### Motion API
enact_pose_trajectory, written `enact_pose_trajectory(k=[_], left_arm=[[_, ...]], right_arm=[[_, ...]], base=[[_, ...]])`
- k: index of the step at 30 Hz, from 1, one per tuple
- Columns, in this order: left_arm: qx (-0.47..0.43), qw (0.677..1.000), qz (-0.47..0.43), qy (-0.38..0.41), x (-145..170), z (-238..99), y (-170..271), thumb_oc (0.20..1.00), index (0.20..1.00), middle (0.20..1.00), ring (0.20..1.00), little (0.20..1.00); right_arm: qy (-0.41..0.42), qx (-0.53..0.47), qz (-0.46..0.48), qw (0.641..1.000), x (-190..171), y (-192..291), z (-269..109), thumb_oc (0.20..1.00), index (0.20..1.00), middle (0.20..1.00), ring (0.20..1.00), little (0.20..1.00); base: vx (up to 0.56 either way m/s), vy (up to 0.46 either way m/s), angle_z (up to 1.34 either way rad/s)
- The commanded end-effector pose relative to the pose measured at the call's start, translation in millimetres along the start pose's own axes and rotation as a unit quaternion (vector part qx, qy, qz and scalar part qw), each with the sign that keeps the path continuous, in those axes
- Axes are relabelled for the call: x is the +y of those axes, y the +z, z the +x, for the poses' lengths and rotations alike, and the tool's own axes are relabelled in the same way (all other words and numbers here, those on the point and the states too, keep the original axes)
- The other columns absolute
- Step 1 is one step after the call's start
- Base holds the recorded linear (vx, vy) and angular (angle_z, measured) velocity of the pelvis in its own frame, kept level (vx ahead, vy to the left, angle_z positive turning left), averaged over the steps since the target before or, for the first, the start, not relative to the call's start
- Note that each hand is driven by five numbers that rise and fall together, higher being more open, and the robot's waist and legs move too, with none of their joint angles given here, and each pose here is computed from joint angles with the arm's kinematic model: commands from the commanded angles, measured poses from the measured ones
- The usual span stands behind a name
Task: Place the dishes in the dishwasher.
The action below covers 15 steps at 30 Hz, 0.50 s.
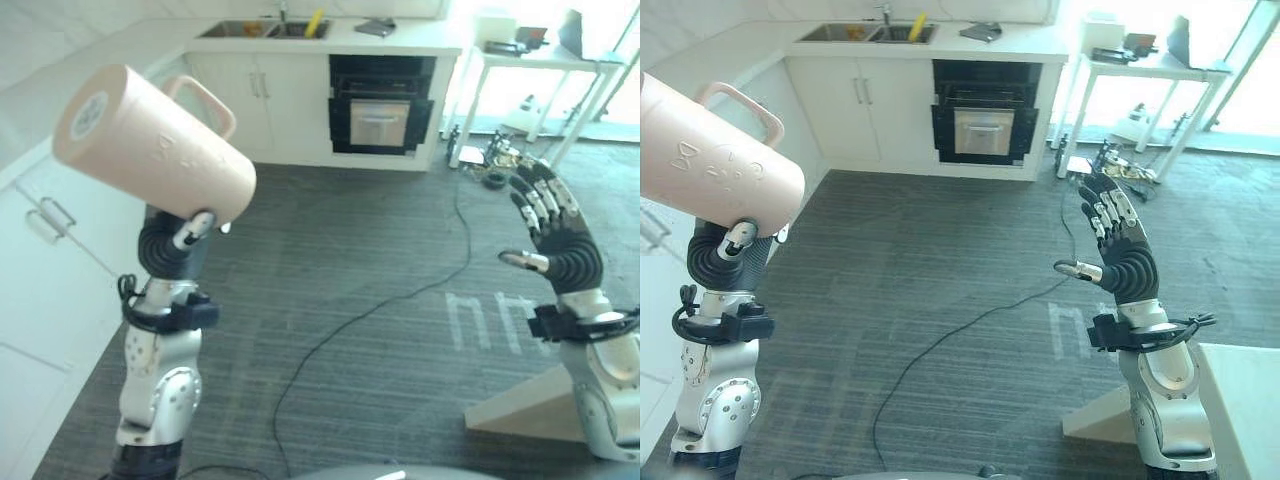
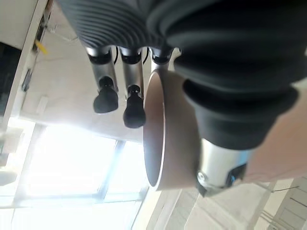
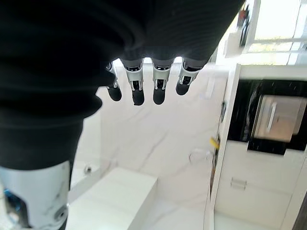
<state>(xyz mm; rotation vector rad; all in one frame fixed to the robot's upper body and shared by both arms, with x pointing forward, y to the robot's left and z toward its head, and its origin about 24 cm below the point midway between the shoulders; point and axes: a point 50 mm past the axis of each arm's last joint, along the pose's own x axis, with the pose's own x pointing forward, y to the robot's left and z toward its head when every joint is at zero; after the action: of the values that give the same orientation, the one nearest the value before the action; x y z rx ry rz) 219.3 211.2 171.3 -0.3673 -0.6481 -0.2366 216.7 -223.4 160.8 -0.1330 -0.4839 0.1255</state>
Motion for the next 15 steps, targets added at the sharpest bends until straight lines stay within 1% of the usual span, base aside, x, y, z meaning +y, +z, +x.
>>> enact_pose_trajectory(k=[1, 5, 8, 10, 13, 15], left_arm=[[-0.021, 0.999, 0.008, -0.026, -0.9, 7.6, 9.7, 0.200, 0.200, 0.200, 0.200, 0.200], [-0.015, 0.999, 0.013, -0.028, -1.3, 4.1, 6.9, 0.200, 0.200, 0.200, 0.200, 0.200], [-0.008, 1.000, 0.006, -0.027, -4.0, 3.2, 0.4, 0.200, 0.200, 0.200, 0.200, 0.200], [0.000, 1.000, 0.008, -0.023, -2.8, -1.3, -1.5, 0.200, 0.200, 0.200, 0.200, 0.200], [0.015, 1.000, 0.022, -0.002, 8.8, -17.2, -4.8, 0.200, 0.200, 0.200, 0.200, 0.200], [0.011, 1.000, 0.026, 0.005, 9.3, -18.5, -2.2, 0.200, 0.200, 0.200, 0.200, 0.200]], right_arm=[[0.000, -0.058, -0.009, 0.998, -5.6, 22.4, 3.8, 1.000, 1.000, 1.000, 1.000, 1.000], [0.009, -0.050, 0.004, 0.999, -9.1, 21.4, 3.2, 1.000, 1.000, 1.000, 1.000, 1.000], [0.026, -0.050, -0.003, 0.998, -3.7, 18.2, 4.8, 1.000, 1.000, 1.000, 1.000, 1.000], [0.027, -0.046, 0.001, 0.999, 2.9, 14.6, 11.0, 1.000, 1.000, 1.000, 1.000, 1.000], [0.048, -0.037, -0.003, 0.998, -3.4, 14.2, 5.1, 1.000, 1.000, 1.000, 1.000, 1.000], [0.056, -0.041, -0.003, 0.998, -3.4, 15.6, 5.4, 1.000, 1.000, 1.000, 1.000, 1.000]], base=[[0.17, -0.415, -0.39], [0.07, -0.280, -0.42], [0.16, -0.190, -0.50], [0.46, 0.191, -0.68], [0.66, 0.382, -1.30], [0.51, 0.397, -0.96]])
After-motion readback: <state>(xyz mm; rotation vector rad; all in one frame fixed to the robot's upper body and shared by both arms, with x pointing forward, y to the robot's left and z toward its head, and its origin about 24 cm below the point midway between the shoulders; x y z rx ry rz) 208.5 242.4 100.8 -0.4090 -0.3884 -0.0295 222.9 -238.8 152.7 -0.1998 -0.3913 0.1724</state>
